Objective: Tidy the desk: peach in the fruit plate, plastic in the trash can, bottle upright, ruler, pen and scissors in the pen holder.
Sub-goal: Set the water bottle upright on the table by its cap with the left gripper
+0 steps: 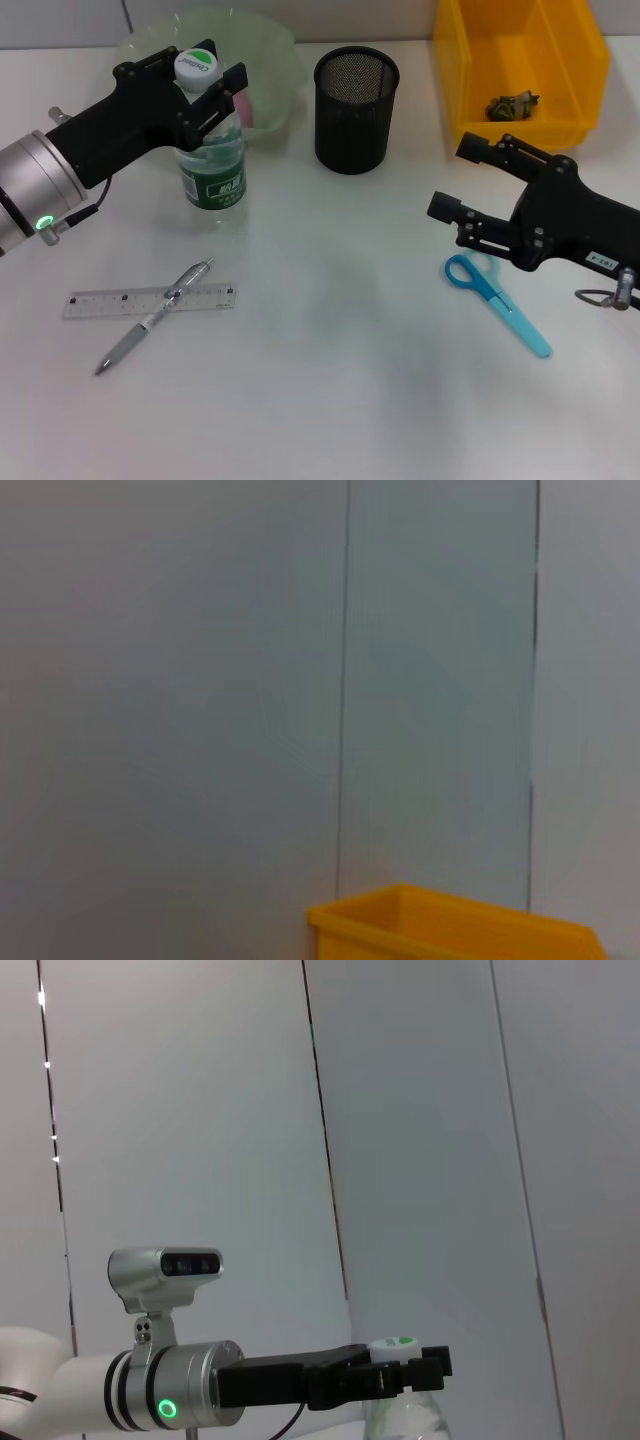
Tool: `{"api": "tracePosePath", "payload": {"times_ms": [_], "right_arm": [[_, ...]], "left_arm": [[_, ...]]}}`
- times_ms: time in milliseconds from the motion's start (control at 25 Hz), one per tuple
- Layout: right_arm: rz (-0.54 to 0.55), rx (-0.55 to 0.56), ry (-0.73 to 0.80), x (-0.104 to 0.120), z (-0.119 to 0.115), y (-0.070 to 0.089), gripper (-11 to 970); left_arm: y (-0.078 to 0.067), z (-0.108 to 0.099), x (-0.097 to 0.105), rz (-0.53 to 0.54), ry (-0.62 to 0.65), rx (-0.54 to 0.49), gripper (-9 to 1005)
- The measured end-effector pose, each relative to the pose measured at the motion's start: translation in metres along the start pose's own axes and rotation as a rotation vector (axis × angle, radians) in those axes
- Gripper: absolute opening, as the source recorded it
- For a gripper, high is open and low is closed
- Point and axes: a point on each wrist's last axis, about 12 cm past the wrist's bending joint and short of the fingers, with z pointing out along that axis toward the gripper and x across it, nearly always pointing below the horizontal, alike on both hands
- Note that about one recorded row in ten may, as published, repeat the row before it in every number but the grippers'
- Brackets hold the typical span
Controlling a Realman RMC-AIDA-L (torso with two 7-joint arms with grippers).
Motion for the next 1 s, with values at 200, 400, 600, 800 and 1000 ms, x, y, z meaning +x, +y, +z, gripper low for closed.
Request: {"api": "tracePosePath", "payload": {"times_ms": [200,400,600,800,1000], "right_arm": [[0.000,0.000,-0.001,-0.0001,0.0013,-0.0003,782],[-0.001,-0.002,-0.002,-0.0004,0.0027,-0.0005,782],[-0.002,-0.001,0.000,-0.0004,0.0035,-0.0011,782],[-0.003,-0.001,0.000,-0.0006,0.0039,-0.0013,782],[-0.003,-0.002,0.000,-0.0009,0.0044,-0.0016,782]], "left_arm": [[0.0023,-0.0030,0.0015,-0.004,-0.002,-0.031,457],[0.0018,-0.0063,0.0046,-0.008,0.002,-0.040,460],[0.0014,-0.0082,0.0065,-0.010,0.005,-0.046,463],[0.0011,-0.0088,0.0071,-0.006,0.006,-0.045,467],[0.0005,-0.0068,0.0067,-0.002,0.008,-0.038,470]]}}
